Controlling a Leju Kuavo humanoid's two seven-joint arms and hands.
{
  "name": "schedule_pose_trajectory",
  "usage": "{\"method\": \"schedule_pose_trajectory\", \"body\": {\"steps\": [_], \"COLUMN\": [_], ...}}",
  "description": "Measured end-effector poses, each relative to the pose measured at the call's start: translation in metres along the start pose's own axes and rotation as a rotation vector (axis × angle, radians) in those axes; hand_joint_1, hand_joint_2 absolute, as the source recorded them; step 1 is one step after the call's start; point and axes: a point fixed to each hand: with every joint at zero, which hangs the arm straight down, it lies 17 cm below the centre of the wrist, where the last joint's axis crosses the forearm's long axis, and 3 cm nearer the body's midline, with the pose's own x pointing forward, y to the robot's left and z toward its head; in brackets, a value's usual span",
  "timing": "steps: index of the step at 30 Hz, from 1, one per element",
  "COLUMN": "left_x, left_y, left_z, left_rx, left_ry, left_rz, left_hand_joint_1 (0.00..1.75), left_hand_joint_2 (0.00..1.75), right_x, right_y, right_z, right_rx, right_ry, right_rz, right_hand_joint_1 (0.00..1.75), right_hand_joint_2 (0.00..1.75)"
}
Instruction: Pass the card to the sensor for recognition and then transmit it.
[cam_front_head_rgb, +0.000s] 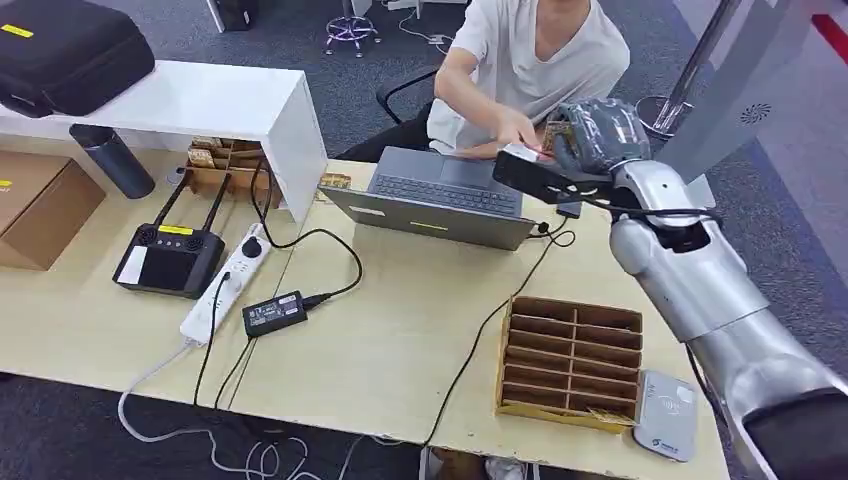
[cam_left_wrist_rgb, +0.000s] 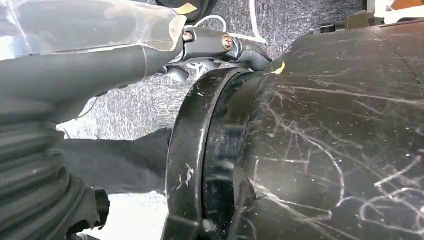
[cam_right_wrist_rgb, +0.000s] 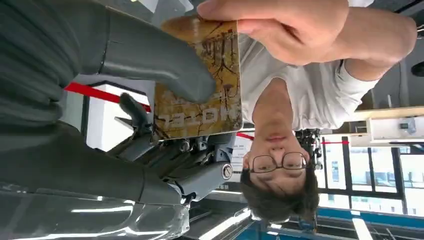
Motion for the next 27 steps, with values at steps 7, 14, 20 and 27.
{"method": "schedule_pose_trajectory", "body": {"steps": [7,14,20,27], "left_x": [0.0,0.0,-0.001,-0.003], "left_y": [-0.002,0.0,0.001,0.001], "left_z": [0.0,0.0,0.0,0.0], "left_rx": [-0.009,-0.001,0.014,0.023], "left_ry": [0.0,-0.003,0.006,0.019], "left_rz": [0.003,0.008,0.026,0.04], "left_hand_joint_1": [0.0,0.0,0.0,0.0], "left_hand_joint_2": [1.75,1.75,1.75,1.75], "right_x": [0.0,0.001,-0.003,-0.01], "right_y": [0.001,0.0,-0.001,-0.001], "right_z": [0.0,0.001,0.003,0.006], "right_rx": [0.002,0.002,-0.004,0.008], "right_ry": [0.003,0.003,0.006,0.015], "right_rz": [-0.006,-0.012,-0.011,-0.001], "right_hand_joint_1": [1.75,1.75,1.75,1.75], "right_hand_joint_2": [1.75,1.75,1.75,1.75]}}
